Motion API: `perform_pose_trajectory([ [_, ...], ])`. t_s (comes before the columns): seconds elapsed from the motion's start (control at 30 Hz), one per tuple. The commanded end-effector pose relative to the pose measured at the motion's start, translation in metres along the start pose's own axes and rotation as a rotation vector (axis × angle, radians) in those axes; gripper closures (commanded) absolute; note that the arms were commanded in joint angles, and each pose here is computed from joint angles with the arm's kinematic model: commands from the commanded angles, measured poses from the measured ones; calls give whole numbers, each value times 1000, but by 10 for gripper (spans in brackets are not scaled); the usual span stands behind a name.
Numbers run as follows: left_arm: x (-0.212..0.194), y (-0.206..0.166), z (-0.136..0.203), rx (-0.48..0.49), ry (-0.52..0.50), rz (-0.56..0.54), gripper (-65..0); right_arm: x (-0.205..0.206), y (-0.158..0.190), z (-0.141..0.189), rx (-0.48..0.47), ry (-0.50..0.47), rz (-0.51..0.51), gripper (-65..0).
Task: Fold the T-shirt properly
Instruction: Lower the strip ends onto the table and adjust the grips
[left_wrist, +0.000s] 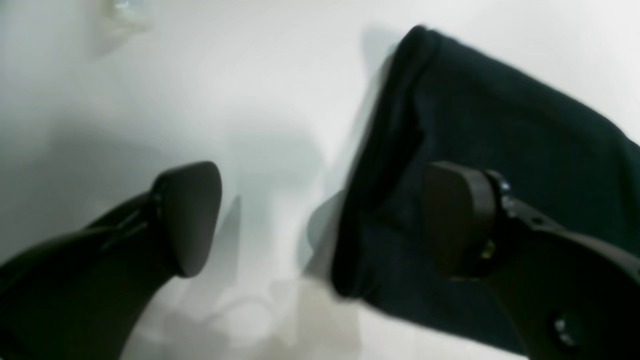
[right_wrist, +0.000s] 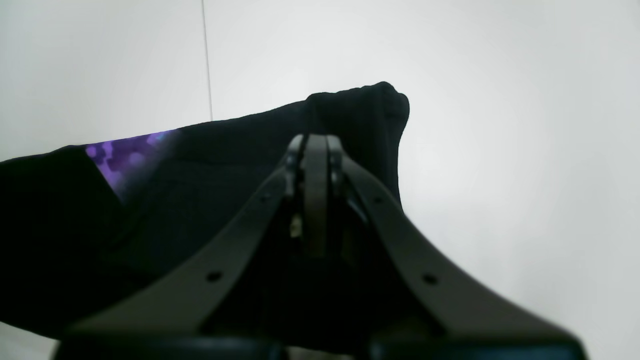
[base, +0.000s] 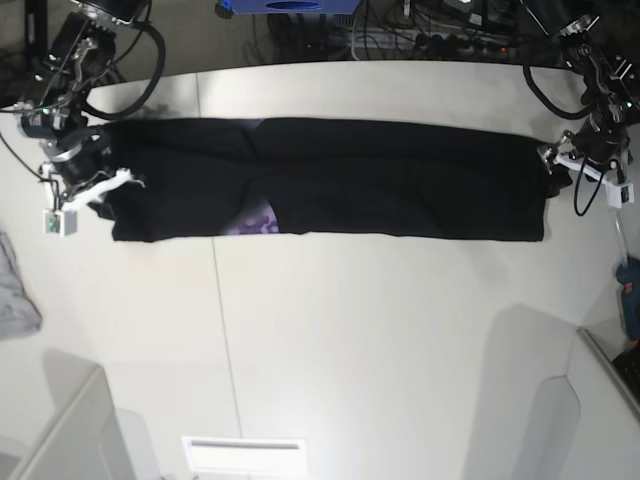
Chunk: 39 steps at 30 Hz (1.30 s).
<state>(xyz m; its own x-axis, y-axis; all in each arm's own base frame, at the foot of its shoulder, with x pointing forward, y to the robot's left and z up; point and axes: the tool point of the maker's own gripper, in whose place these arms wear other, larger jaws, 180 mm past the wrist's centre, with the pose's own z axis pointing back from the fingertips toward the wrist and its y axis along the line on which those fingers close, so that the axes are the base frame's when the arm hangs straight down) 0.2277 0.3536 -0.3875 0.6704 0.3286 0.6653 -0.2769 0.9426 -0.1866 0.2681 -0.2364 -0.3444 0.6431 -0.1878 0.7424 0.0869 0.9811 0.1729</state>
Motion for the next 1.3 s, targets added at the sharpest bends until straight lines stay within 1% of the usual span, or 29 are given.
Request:
perform_pose_trajectory([
  [0.0,13,3,2,0,-36,-14,-607,14,1,3,6,-48,14,0],
  [0.23,-4,-22,-21,-68,35,-21,-607,13,1,3,7,-47,13,0],
  [0.37,-19,-20,-27,-72,74,7,-607,9,0,4,5,-36,12,0],
  [0.5,-22,-19,-29,-74,82,12,-602,8,0,4,4,-36,12,0],
  [0.53,-22,-20,-29,-75,83,12,-583,8,0,4,5,-36,11,0],
  [0.57,-22,-20,-29,-76,83,11,-550,6,2,4,8,-36,0,0],
  [0.67,-23,-20,-29,-76,84,12,-431,5,5,3,13,-36,-9,0],
  [0.77,-24,-20,-29,-76,87,14,-337,4,6,3,16,-37,-11,0],
  [0.97,-44,-13,-40,-76,145,70,-235,5,6,3,15,-39,-12,0],
  [1.03,-45,-12,-40,-76,149,74,-188,5,5,3,13,-39,-13,0],
  [1.17,-43,-13,-41,-77,145,74,0,5,5,3,12,-39,-13,0],
  [1.27,-43,-13,-41,-77,144,74,0,5,4,3,11,-40,-14,0],
])
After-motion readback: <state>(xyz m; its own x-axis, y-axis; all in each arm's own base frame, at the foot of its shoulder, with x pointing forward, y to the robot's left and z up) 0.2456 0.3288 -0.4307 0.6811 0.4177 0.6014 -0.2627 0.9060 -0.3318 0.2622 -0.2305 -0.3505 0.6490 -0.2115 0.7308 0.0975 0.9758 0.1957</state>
